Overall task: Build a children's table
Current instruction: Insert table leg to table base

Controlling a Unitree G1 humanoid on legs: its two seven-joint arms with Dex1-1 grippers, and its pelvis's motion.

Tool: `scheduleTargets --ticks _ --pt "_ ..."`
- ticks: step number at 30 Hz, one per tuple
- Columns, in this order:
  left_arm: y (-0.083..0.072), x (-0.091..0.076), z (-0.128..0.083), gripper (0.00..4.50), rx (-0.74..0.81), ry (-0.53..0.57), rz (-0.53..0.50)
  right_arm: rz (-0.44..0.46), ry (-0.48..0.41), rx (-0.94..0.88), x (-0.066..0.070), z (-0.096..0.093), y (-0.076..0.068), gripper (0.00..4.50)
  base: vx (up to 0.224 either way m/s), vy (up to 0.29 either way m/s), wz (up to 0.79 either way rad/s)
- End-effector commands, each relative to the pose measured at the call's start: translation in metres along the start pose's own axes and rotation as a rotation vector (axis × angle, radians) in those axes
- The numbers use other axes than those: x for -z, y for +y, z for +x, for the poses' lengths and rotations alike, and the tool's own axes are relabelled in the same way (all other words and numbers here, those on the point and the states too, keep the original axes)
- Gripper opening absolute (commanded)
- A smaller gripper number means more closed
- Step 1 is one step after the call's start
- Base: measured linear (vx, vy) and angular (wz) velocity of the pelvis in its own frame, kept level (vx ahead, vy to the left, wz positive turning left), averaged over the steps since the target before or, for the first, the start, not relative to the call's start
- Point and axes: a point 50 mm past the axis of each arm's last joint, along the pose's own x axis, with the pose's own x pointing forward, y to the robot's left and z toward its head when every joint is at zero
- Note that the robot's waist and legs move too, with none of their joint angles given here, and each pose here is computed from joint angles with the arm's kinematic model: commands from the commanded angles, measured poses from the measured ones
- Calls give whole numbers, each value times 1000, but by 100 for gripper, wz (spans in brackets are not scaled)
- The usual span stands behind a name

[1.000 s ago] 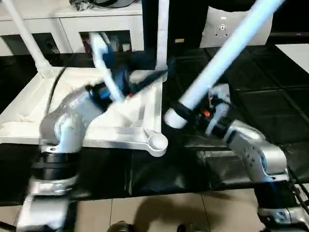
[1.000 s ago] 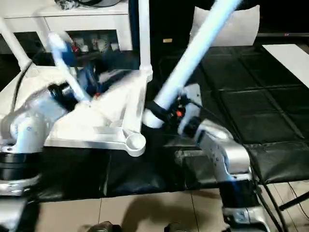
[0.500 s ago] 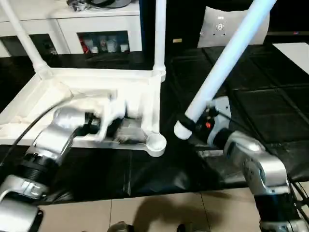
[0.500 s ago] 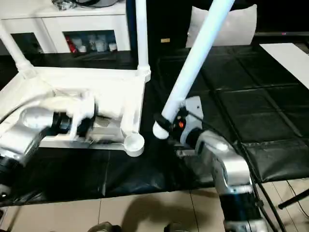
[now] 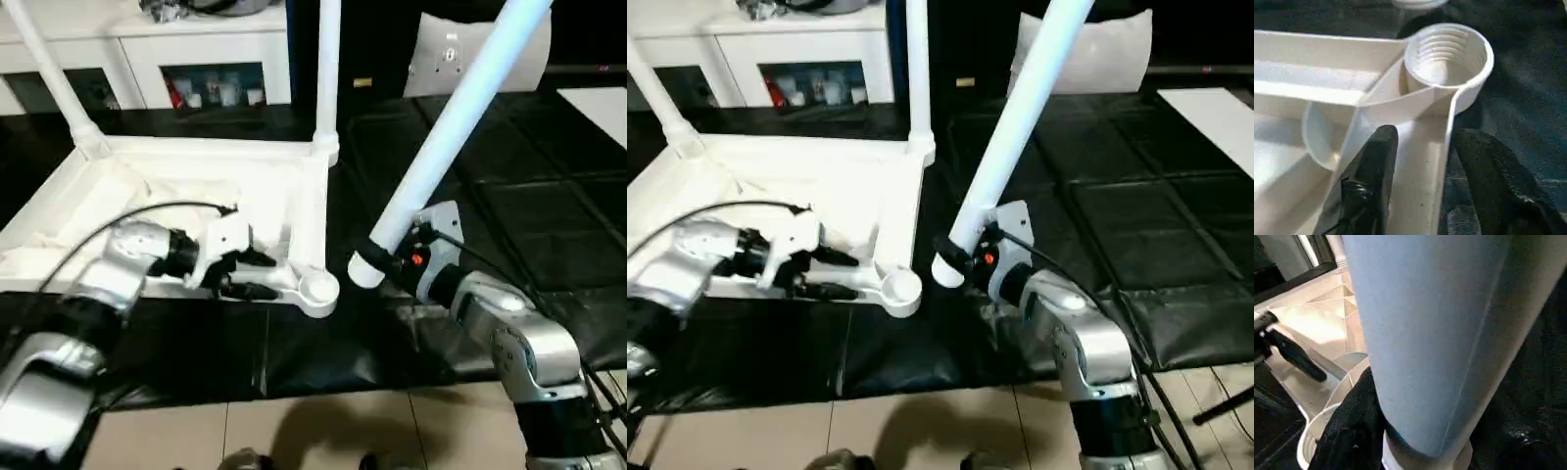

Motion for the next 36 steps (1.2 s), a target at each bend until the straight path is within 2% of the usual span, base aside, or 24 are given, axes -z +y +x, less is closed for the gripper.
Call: scheduleTargets --ticks 1,9,15,18,21,24,25,26,27,28,30,36 --pt "3 -1 -3 193 -2 9 10 0 -23 -32 -6 -1 5 191 0 0 0" --pt "5 2 0 123 11 12 5 -22 6 -51 -2 -4 11 191 0 0 0" --pt "5 6 0 84 17 28 -9 -91 71 -58 2 -3 11 191 0 0 0" --pt "5 9 0 62 5 39 -28 -121 55 -42 -3 -3 9 191 0 0 0" --pt "2 15 1 40 17 72 -27 -169 -16 -113 -13 -4 11 191 0 0 0" --pt "1 16 4 22 17 78 -21 -164 -24 -89 -16 -5 8 191 0 0 0" --pt "1 14 9 18 11 56 -29 -120 -42 -93 -19 -5 8 191 0 0 0" --pt "0 13 13 13 4 43 -39 -113 -36 -88 -20 -5 7 191 0 0 0" --pt "-1 11 23 10 -10 14 -80 -149 -47 -95 -23 -5 6 191 0 0 0" --pt "-2 10 28 6 -23 -3 -106 -147 -41 -91 -22 -5 5 191 0 0 0" --pt "-2 7 38 1 -52 -38 -151 -129 31 -84 -17 -5 3 191 0 0 0" --pt "-7 -1 55 0 -99 -70 -129 -189 11 -135 -18 -2 5 191 0 0 0"
